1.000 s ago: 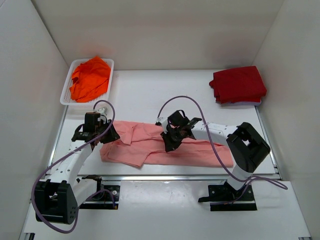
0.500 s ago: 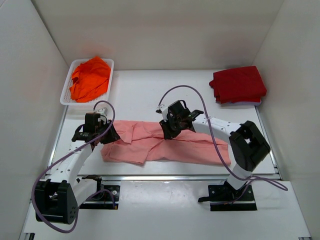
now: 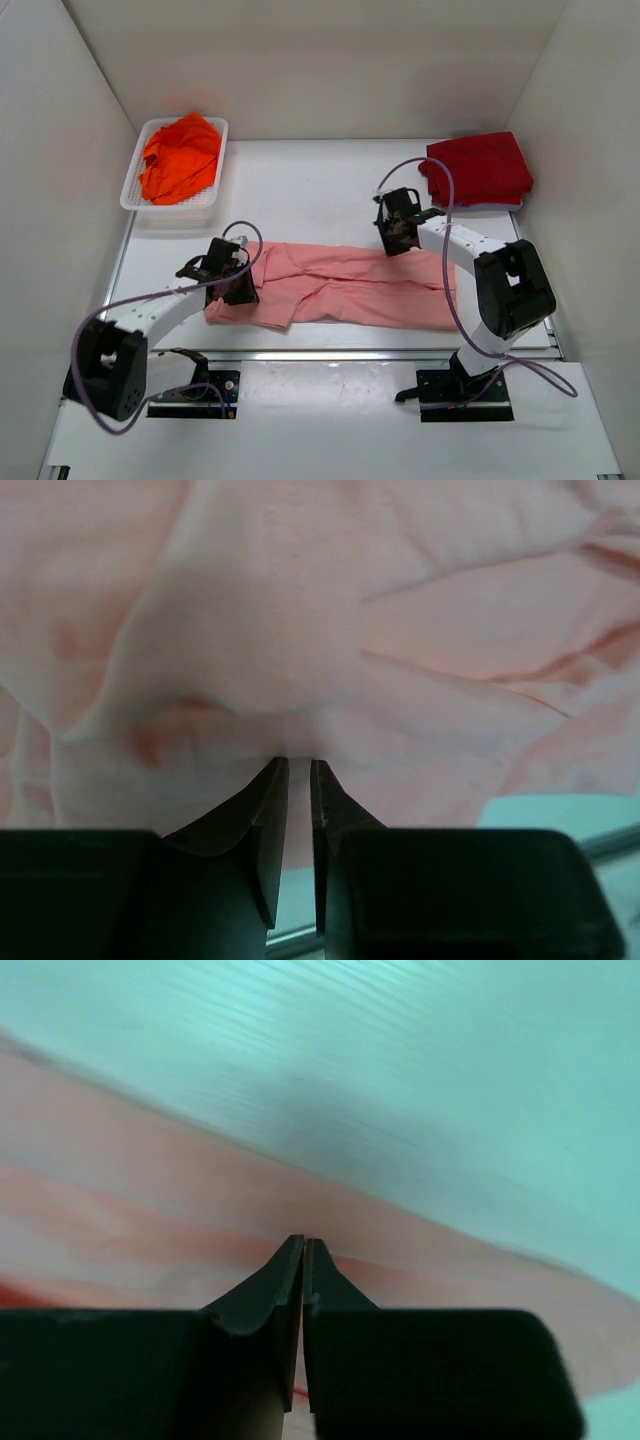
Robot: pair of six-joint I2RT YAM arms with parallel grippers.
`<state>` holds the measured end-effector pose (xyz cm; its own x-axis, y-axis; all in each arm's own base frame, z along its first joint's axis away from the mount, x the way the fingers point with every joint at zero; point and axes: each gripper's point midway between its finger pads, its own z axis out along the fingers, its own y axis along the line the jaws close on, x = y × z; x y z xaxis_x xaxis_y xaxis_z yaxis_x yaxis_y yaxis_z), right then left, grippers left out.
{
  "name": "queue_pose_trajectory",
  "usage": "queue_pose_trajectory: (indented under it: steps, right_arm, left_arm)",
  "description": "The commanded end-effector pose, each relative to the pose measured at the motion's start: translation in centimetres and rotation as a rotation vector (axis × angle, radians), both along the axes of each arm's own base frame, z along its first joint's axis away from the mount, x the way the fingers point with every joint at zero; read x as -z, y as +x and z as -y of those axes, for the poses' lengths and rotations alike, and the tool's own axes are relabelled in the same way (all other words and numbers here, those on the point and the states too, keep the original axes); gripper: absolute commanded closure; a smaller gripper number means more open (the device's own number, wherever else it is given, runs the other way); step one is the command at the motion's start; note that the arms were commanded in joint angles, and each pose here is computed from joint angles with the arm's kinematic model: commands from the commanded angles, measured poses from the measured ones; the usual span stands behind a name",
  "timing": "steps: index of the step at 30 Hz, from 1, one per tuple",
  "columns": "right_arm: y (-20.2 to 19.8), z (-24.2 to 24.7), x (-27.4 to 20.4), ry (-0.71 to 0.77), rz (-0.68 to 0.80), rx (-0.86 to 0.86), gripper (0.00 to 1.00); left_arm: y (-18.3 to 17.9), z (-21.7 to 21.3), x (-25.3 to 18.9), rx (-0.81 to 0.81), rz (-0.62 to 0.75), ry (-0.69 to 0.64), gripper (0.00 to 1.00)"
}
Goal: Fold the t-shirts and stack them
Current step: Rotate the tshirt 90 degrees
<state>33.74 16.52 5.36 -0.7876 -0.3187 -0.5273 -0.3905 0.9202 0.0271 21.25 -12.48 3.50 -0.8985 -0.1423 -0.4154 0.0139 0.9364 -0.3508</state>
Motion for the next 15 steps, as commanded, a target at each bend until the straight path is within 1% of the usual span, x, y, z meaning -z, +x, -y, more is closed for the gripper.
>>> queue_pose_trajectory:
  steps: [1, 2, 4, 5, 6, 9, 10, 11, 12, 13, 14, 15]
  right_arm:
    - [-1.4, 5.3, 1.7, -0.136, -0.081, 0.155, 0.99]
    - [-1.9, 6.3, 2.4, -0.156, -0.112, 0.173, 1.00]
    - [-2.7, 7.1, 3.0, -0.178, -0.149, 0.216, 1.00]
    - [-3.0, 7.3, 3.3, -0.186, -0.161, 0.222, 1.00]
    - [-3.4, 7.4, 3.4, -0.184, -0.172, 0.249, 0.99]
    - [-5.0, 7.2, 4.1, -0.173, -0.237, 0.294, 1.00]
    - [-5.6, 7.2, 4.5, -0.158, -0.264, 0.329, 1.00]
    - [-6.1, 6.7, 4.6, -0.145, -0.283, 0.330, 1.00]
    - [-6.7, 6.6, 4.7, -0.137, -0.306, 0.362, 1.00]
    - [-7.3, 6.4, 5.0, -0.131, -0.321, 0.395, 1.00]
    - [-8.1, 5.9, 5.3, -0.113, -0.347, 0.424, 1.00]
    - [-8.4, 5.4, 5.2, -0.100, -0.345, 0.433, 1.00]
  left_arm:
    - [2.0, -1.1, 1.7, -0.062, 0.003, 0.101, 0.74]
    - [2.3, -1.0, 2.4, -0.043, -0.014, 0.136, 0.74]
    - [4.2, -0.1, 2.1, -0.031, -0.002, 0.144, 0.76]
    - [4.7, -0.3, 3.0, -0.035, -0.017, 0.174, 0.77]
    - [6.5, 0.1, 2.4, -0.040, 0.012, 0.175, 0.78]
    - [10.8, 1.2, 2.5, -0.031, 0.022, 0.219, 0.78]
    - [12.5, 1.7, 2.7, -0.030, 0.014, 0.227, 0.79]
    - [13.1, 1.8, 4.0, -0.016, -0.024, 0.247, 0.79]
    - [15.1, 2.4, 4.0, -0.010, -0.019, 0.248, 0.80]
    - [17.5, 2.9, 2.6, -0.013, 0.013, 0.232, 0.80]
    - [19.6, 3.7, 2.6, -0.009, 0.021, 0.226, 0.80]
    - [20.2, 3.7, 3.8, -0.010, -0.019, 0.235, 0.80]
